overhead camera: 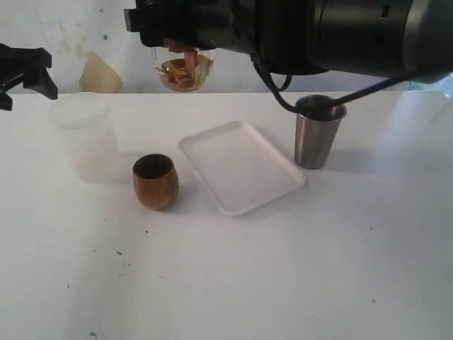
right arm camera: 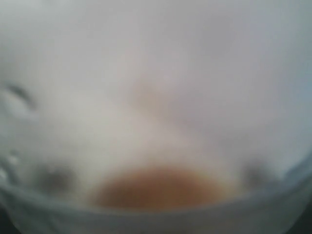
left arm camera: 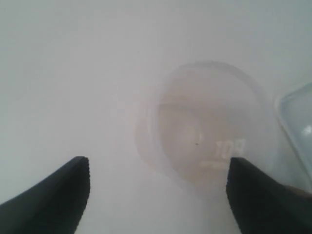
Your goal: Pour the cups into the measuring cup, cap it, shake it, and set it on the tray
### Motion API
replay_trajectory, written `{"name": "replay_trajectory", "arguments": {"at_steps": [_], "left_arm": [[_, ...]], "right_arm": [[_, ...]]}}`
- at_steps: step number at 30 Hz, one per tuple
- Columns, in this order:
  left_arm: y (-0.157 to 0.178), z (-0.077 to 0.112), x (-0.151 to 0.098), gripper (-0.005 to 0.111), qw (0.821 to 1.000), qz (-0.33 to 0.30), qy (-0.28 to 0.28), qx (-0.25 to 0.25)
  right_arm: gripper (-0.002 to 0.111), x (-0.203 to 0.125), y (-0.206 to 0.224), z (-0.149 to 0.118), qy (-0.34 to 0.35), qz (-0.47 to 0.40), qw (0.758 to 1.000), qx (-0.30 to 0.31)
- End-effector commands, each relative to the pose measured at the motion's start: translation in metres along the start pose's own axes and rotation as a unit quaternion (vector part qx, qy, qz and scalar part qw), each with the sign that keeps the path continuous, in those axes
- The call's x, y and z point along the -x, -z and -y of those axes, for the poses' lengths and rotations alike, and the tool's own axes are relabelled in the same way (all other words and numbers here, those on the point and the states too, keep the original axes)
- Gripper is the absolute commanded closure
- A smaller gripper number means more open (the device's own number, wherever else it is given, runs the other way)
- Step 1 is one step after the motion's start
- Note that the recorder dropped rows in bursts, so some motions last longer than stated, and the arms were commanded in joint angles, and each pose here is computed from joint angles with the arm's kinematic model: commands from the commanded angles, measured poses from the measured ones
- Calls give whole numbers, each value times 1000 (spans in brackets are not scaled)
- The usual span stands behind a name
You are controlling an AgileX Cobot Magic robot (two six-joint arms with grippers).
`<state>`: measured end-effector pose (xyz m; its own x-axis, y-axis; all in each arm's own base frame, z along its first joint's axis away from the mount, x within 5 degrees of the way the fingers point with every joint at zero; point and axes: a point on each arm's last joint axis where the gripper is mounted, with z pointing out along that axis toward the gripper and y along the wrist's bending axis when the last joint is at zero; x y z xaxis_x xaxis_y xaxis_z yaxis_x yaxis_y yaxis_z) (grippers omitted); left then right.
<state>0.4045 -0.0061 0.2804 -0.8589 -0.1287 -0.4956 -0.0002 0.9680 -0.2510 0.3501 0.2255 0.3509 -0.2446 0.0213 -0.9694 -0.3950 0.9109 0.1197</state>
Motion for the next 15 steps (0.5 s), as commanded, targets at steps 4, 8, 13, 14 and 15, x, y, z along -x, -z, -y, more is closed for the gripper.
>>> {"name": "replay_trajectory", "arguments": {"at_steps": [4, 8, 13, 14, 15], "left_arm": [[-54, -8, 15, 33, 1000, -5, -10, 18], [-81, 0, 15, 33, 1000, 9, -22, 16], [-107, 11, 9, 41, 999, -10, -46, 21], [-110, 12, 7, 47, 998, -18, -51, 25], [-112, 12, 6, 57, 997, -28, -58, 33]], "right_arm": [[108, 13, 8, 0, 24, 19, 1000, 6], [108, 13, 8, 0, 25, 19, 999, 6], [108, 13, 8, 0, 30, 19, 999, 4], [108, 13, 8, 0, 33, 19, 999, 4], [108, 13, 8, 0, 36, 19, 999, 4]]}}
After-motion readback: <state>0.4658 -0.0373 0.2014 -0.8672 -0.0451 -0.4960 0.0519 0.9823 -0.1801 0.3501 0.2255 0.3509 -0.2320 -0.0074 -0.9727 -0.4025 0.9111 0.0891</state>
